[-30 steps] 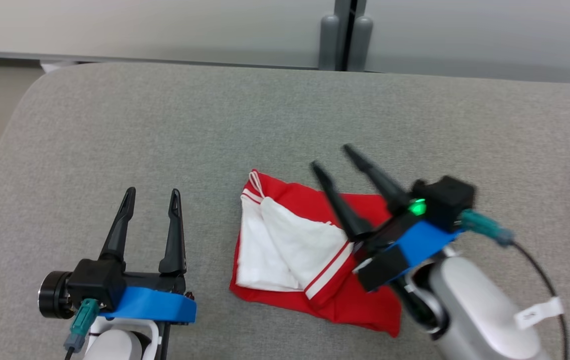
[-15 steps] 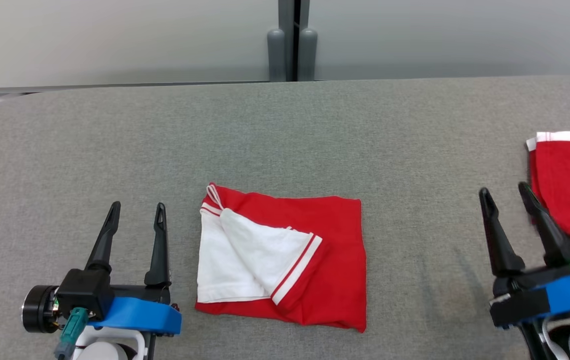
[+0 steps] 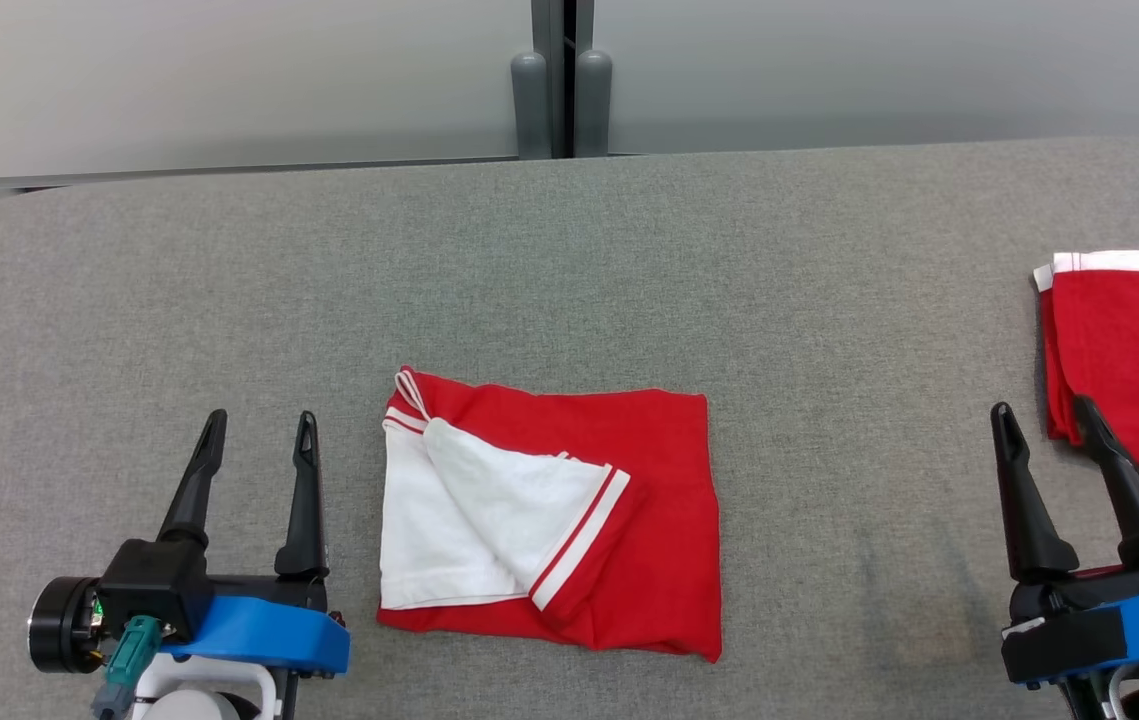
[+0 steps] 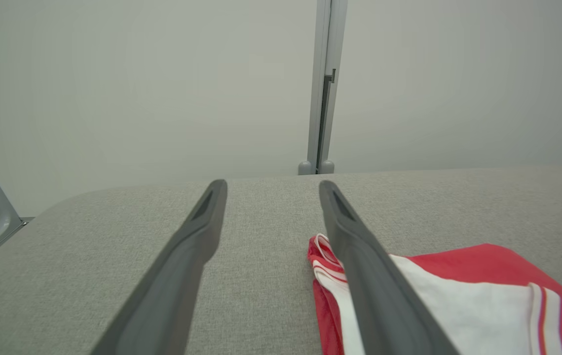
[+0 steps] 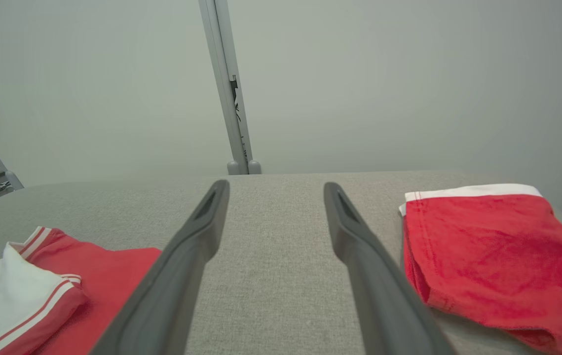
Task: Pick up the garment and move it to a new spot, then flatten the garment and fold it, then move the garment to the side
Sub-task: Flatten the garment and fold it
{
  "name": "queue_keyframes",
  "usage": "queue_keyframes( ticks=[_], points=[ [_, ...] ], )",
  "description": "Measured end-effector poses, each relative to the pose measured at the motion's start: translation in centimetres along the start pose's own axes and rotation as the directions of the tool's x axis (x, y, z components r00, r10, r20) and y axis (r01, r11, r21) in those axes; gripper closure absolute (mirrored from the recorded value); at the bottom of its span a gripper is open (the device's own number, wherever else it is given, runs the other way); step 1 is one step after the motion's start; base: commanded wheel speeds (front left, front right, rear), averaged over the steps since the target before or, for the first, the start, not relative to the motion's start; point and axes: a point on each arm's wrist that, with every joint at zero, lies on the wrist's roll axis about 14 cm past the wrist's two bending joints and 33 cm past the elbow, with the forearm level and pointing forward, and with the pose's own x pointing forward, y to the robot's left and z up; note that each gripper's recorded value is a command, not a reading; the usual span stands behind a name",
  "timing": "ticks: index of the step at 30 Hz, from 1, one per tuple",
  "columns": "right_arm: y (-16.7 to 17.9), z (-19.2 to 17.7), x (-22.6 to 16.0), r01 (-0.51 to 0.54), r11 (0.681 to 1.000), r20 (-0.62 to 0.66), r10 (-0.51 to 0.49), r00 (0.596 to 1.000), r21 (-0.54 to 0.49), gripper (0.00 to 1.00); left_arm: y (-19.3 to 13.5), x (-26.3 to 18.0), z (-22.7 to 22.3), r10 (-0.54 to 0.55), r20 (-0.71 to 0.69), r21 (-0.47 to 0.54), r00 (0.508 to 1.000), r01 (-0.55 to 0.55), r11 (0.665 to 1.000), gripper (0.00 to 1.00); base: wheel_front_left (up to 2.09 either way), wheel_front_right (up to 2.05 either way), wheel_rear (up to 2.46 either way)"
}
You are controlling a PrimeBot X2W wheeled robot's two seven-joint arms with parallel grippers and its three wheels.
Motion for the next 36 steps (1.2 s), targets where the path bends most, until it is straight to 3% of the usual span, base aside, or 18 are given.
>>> queue_keyframes(
  ticks=[2, 3, 4, 10, 17, 25, 29, 36],
  points=[
    [0.2, -0.2, 0.1, -0.007, 1.000, -0.009, 0.006, 1.000, -0.009, 0.00, 0.1, 0.0, -0.1, 0.002, -0.004, -0.001, 1.000, -0.002, 1.000, 0.00, 0.00, 0.00, 0.00],
    [0.2, -0.2, 0.1, -0.007, 1.000, -0.009, 0.006, 1.000, -0.009, 0.71, 0.1, 0.0, -0.1, 0.002, -0.004, -0.001, 1.000, -0.002, 1.000, 0.00, 0.00, 0.00, 0.00],
    [1.1, -1.1, 0.4, -0.031, 1.000, -0.041, 0.031, 0.999, 0.001, 1.00, 0.1, 0.0, -0.2, 0.004, -0.006, -0.001, 1.000, -0.004, 1.000, 0.00, 0.00, 0.00, 0.00],
    [6.0, -5.6, 1.7, -0.157, 0.984, -0.165, 0.169, 0.972, 0.084, 1.00, 0.4, 0.4, -0.3, 0.010, -0.007, -0.002, 1.000, -0.010, 1.000, 0.00, 0.00, 0.00, 0.00],
    [13.6, -12.0, 2.2, -0.302, 0.927, -0.312, 0.361, 0.879, 0.223, 1.00, 1.1, 0.6, -0.4, 0.037, -0.002, -0.004, 0.999, -0.037, 0.999, 0.00, 0.00, 0.00, 0.00],
    [18.4, -14.6, 2.1, -0.393, 0.872, -0.368, 0.482, 0.795, 0.292, 1.00, 1.9, 0.3, -0.9, 0.067, -0.011, -0.007, 0.998, -0.067, 0.998, 0.00, 0.00, 0.00, 0.00],
    [21.7, -13.9, 1.8, -0.485, 0.818, -0.339, 0.571, 0.747, 0.310, 1.00, 1.9, 0.3, -0.9, 0.071, -0.008, -0.011, 0.997, -0.071, 0.997, 0.00, 0.00, 0.00, 0.00],
    [26.8, -14.0, -1.7, -0.620, 0.702, -0.342, 0.712, 0.613, 0.350, 1.00, 2.0, 0.1, -0.8, 0.078, -0.003, -0.016, 0.997, -0.078, 0.997, 0.00, 0.00, 0.00, 0.00]
  ],
)
